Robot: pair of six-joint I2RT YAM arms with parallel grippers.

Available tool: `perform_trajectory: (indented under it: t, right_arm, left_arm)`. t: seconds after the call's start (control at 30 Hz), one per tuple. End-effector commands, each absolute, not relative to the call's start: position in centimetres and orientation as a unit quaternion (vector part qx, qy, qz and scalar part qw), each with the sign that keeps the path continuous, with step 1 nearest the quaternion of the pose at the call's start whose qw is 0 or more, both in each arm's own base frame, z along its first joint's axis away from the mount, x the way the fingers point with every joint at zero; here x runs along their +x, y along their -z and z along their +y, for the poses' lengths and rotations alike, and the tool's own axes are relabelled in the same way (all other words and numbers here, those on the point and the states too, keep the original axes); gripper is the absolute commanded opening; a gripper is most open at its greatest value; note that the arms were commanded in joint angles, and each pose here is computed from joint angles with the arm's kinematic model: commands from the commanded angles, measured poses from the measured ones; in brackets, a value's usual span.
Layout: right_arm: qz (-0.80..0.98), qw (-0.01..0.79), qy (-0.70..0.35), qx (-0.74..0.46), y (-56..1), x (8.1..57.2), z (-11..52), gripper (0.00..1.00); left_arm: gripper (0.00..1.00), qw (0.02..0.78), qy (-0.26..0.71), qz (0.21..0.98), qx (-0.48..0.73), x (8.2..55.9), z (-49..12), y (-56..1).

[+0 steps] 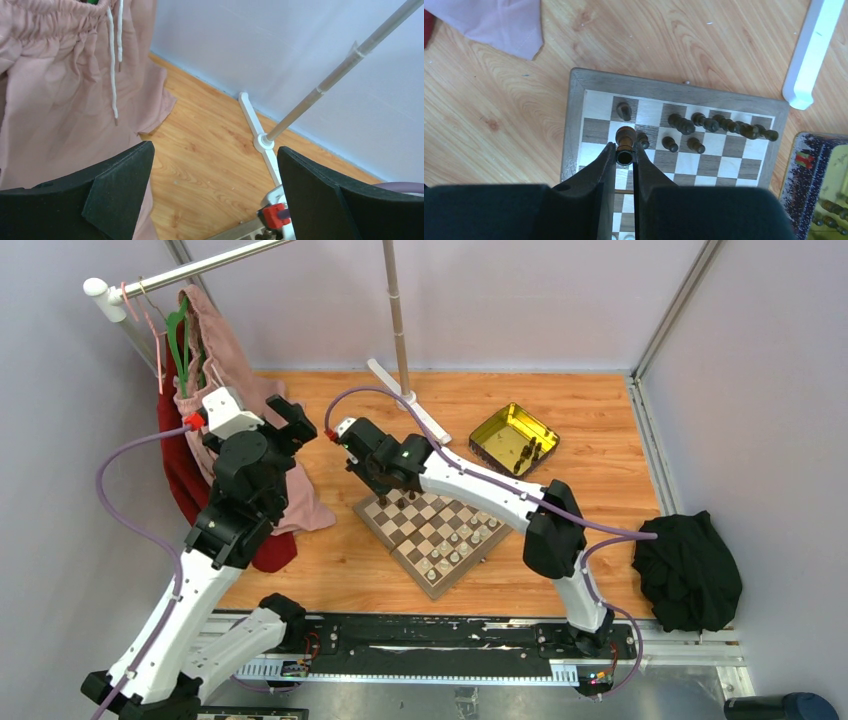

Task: Set up the chess pieces on the board
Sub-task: Place the chess piece on the chessboard.

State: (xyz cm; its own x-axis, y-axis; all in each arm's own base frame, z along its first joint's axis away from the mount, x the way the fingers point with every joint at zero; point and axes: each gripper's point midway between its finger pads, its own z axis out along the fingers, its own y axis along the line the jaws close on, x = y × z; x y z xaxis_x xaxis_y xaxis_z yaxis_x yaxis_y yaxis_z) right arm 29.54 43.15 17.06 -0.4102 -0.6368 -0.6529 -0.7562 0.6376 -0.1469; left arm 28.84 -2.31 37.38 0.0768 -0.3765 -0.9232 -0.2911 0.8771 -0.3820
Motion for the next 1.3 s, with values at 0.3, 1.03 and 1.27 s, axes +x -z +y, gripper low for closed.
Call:
perform_trajectory:
  t: [0.3,1.03,1.27]
  right_arm:
    - [0.826,0.313,-0.086,-0.461,-15.1,27.1,45.4,0.00]
    - [0.823,0.278,-0.070,-0.491,-11.6,26.9,46.7,0.00]
    - [0.824,0.273,-0.070,-0.492,-10.7,27.1,47.1,0.00]
  left_arm:
    - [1.00,0.737,0.061,0.620,-0.264,27.1,-1.2,-42.9]
    - [1.00,0.764,0.079,0.604,-0.215,27.3,-2.4,-45.7]
    - [1.00,0.766,0.080,0.603,-0.208,27.5,-2.6,-45.8]
